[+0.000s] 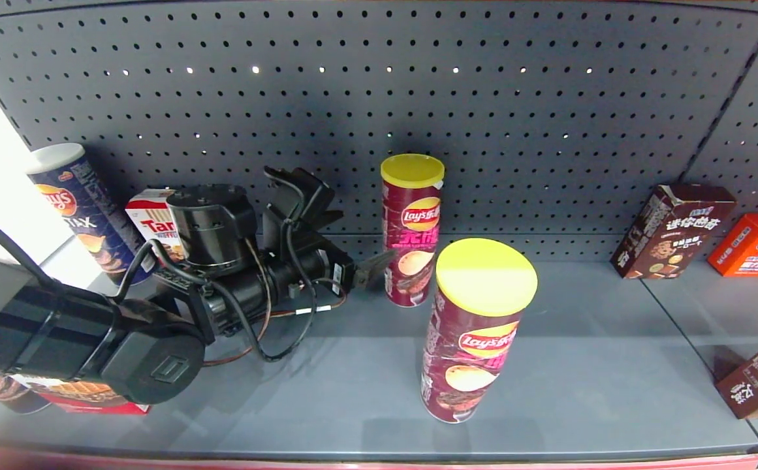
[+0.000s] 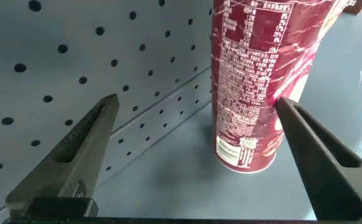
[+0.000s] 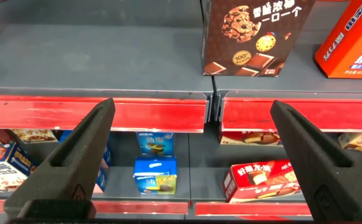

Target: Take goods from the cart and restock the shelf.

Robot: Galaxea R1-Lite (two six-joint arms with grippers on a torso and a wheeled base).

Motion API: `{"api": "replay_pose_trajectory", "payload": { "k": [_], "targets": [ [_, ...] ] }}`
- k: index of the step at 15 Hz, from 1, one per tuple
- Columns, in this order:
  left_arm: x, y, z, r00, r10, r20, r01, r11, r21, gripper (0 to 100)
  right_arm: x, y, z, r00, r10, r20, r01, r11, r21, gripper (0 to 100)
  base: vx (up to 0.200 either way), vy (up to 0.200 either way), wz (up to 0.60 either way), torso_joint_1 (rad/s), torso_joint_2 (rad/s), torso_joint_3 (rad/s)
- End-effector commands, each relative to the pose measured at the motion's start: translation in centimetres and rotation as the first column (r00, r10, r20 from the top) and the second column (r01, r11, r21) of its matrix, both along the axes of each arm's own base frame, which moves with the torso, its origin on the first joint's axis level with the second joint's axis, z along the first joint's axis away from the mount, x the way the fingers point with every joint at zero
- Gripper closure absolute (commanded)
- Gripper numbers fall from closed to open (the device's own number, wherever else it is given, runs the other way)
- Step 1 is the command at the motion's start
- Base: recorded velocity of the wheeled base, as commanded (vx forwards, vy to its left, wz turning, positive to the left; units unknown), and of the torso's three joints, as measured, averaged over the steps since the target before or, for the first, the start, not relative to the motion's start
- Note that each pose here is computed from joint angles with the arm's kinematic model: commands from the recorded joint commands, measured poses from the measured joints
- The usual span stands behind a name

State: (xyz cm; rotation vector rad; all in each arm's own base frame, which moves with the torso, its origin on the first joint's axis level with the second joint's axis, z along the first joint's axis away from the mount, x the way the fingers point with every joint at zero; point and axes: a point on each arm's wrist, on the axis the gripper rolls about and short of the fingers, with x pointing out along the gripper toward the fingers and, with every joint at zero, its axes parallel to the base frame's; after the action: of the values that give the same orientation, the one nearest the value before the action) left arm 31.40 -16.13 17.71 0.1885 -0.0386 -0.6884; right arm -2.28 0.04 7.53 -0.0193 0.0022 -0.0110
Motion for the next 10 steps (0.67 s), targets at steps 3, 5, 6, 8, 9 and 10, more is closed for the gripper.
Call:
{"api": "replay_pose_trajectory", "payload": {
  "k": [3,5,6,8,9,10],
  "targets": [
    [-0.5,0.5,-0.3,1.0,0.005,0.009,-0.005,1.0,-0.001,0,0.0,0.0,0.0,1.0,0.0,0.001,0.0,1.0,-0.001,0,0.0,0.0,0.0,0.0,0.0,0.0],
    [-0.7,1.3,-1.0,0.999,0.034,-0.012,-0.034,0.999,0.012,0,0.0,0.0,0.0,1.0,0.0,0.001,0.0,1.0,-0.001,0,0.0,0.0,0.0,0.0,0.0,0.0],
    [-1.1,1.7,-0.9,0.999,0.042,-0.006,-0.042,0.999,0.009,0,0.0,0.0,0.0,1.0,0.0,0.001,0.0,1.0,-0.001,0,0.0,0.0,0.0,0.0,0.0,0.0],
    [-1.2,2.0,-0.6,0.999,0.051,0.003,-0.051,0.999,0.006,0,0.0,0.0,0.0,1.0,0.0,0.001,0.0,1.0,-0.002,0,0.0,0.0,0.0,0.0,0.0,0.0],
    [-1.0,2.4,-0.5,0.997,0.071,0.007,-0.071,0.997,0.004,0,0.0,0.0,0.0,1.0,0.0,0.001,0.0,1.0,-0.001,0,0.0,0.0,0.0,0.0,0.0,0.0],
    [-0.8,2.4,-0.2,0.997,0.08,0.012,-0.08,0.997,0.003,0,0.0,0.0,0.0,1.0,0.0,0.001,0.0,1.0,-0.001,0,0.0,0.0,0.0,0.0,0.0,0.0]
  ]
}}
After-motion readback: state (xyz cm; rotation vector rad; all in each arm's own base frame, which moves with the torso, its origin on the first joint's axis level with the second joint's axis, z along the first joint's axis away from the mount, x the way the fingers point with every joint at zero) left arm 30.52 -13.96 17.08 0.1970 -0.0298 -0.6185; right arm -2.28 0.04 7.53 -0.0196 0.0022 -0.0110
